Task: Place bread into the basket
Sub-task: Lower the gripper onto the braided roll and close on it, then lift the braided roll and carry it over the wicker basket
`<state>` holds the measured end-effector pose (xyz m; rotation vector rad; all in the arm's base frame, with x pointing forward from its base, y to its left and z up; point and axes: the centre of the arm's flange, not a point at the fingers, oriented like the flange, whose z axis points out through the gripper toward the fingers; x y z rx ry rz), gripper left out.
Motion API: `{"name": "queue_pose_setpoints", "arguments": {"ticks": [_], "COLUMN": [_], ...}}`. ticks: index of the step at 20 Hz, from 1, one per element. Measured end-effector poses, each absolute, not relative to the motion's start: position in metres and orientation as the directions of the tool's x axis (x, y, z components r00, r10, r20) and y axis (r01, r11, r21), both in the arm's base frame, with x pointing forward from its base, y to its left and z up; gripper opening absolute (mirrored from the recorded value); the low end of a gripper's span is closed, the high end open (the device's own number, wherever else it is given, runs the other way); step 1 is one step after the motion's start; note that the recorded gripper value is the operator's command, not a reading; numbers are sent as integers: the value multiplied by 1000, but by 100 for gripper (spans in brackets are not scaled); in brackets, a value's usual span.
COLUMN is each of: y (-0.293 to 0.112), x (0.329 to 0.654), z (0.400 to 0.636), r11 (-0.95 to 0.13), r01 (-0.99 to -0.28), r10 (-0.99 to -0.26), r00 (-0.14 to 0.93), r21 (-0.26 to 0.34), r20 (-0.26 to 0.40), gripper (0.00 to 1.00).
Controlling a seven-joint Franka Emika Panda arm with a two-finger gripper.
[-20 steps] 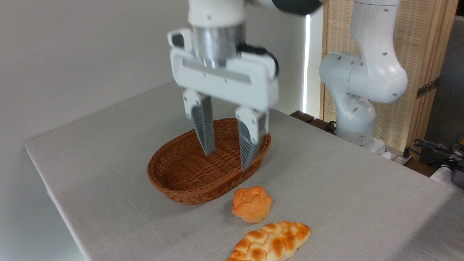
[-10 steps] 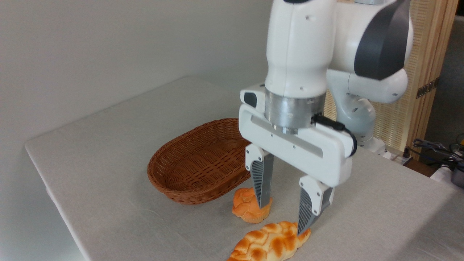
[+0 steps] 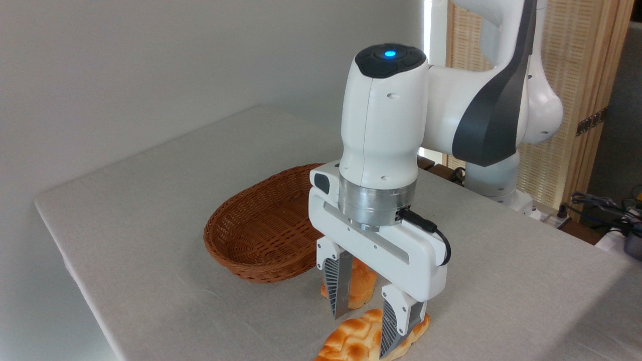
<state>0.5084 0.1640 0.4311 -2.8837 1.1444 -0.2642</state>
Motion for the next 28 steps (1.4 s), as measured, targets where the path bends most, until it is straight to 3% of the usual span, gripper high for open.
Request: {"name": "queue_pose_setpoints", "arguments": {"ticks": [8, 9, 11, 13, 14, 25, 28], "y": [162, 161, 161, 160, 160, 167, 169], "x": [503, 501, 499, 499, 499, 497, 504], "z": [411, 407, 403, 402, 402, 403, 428], "r11": [-715, -715, -715, -715, -715, -720, -717], "r01": [-696, -696, -697, -697, -697, -691, -694], "r10": [-698, -698, -698, -698, -698, -693, -695], "r00": [704, 705, 705, 705, 705, 711, 707], "r21": [-69, -63, -61, -61, -61, -63, -63], "r20": [129, 126, 124, 124, 124, 124, 131], "gripper": [100, 96, 56, 30, 24, 25, 27]}}
